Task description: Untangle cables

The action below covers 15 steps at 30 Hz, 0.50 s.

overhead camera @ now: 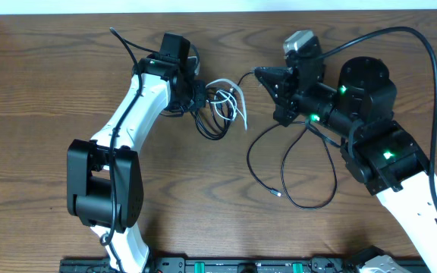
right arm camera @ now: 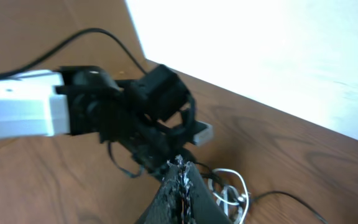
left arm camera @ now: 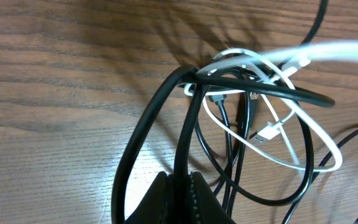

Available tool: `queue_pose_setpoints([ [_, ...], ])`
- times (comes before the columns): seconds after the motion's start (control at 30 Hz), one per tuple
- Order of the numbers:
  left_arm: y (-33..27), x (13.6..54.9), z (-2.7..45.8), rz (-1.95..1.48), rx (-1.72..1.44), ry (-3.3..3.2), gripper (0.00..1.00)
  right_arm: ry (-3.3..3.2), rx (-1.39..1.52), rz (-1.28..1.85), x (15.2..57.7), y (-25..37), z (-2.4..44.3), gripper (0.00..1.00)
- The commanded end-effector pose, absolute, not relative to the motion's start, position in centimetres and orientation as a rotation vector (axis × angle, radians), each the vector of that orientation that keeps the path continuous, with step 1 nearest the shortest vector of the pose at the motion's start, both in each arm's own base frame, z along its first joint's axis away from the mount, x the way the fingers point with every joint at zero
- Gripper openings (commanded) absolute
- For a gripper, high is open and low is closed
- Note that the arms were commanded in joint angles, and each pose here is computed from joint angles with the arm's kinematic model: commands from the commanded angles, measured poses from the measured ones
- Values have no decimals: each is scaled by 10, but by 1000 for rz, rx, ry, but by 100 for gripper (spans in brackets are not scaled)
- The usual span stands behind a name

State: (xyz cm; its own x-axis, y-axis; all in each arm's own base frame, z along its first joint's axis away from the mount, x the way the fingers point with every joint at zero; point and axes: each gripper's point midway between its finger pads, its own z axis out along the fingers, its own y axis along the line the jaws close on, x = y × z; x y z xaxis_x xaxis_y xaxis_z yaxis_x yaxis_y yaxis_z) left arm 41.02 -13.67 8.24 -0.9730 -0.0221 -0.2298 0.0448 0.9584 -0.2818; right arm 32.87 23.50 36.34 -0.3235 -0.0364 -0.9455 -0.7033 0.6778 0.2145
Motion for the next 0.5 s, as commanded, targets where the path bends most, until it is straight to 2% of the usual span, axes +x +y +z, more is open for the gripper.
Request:
queue_pose_setpoints([
  [0.0,-134,408,73,-398,-2,2901,8,1820,-564,667,338,224,357,1],
  [0.03,-134,408,73,-398,-2,2901,8,1853,-567,667,337,224,349,9],
  [0.1,-134,408,73,-399,-2,2901,8,1882,-569,665,337,223,342,18],
  [0.13,-134,408,73,-399,-2,2901,8,1900,-569,664,337,224,337,28],
  [0.2,-134,408,73,-399,-2,2901,8,1925,-571,663,338,224,330,38],
  [0.3,-134,408,73,-399,-2,2901,8,1982,-574,661,343,226,312,62],
  [0.37,-134,408,73,-399,-2,2901,8,2020,-577,659,346,228,299,71],
  [0.47,-134,408,73,-399,-2,2901,8,2078,-580,656,353,231,279,77],
])
